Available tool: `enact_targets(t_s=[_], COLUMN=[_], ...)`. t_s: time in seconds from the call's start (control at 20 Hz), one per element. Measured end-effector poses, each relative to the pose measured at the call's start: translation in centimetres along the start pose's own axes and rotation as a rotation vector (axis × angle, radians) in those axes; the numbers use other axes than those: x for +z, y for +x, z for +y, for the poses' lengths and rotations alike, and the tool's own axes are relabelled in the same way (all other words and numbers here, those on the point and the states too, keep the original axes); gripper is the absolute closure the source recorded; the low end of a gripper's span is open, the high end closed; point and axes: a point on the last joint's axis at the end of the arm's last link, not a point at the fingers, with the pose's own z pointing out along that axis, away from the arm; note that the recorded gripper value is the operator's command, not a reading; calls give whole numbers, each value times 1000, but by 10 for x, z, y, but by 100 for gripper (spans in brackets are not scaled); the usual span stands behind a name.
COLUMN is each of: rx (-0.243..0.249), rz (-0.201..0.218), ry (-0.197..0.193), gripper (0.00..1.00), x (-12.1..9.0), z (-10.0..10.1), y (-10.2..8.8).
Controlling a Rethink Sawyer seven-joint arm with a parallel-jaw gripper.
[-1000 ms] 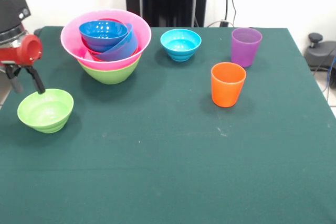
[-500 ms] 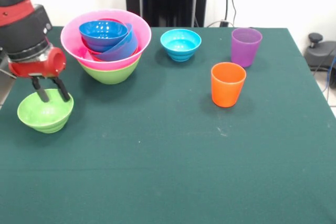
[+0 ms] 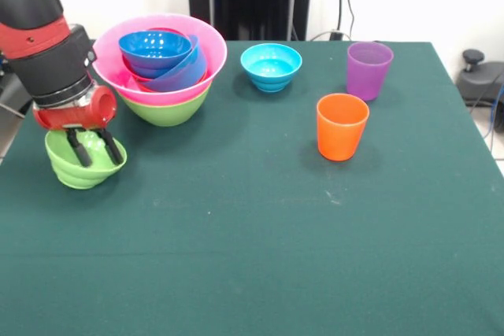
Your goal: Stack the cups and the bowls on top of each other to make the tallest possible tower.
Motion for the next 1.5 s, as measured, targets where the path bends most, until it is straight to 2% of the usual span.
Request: enact_targets(t_s=[0.3, 0.65, 0.8, 1.1, 1.3, 1.5], rx=[-19, -39, -61, -114, -137, -144], rz=[-46, -54, -62, -85, -90, -98], ry=[11, 19, 33, 88, 112, 120], gripper=[0, 0, 0, 0, 0, 0], x=[2, 1, -6, -38, -52, -58], z=[3, 13, 21, 35, 42, 44], y=[-6, -10, -16, -36, -43, -47])
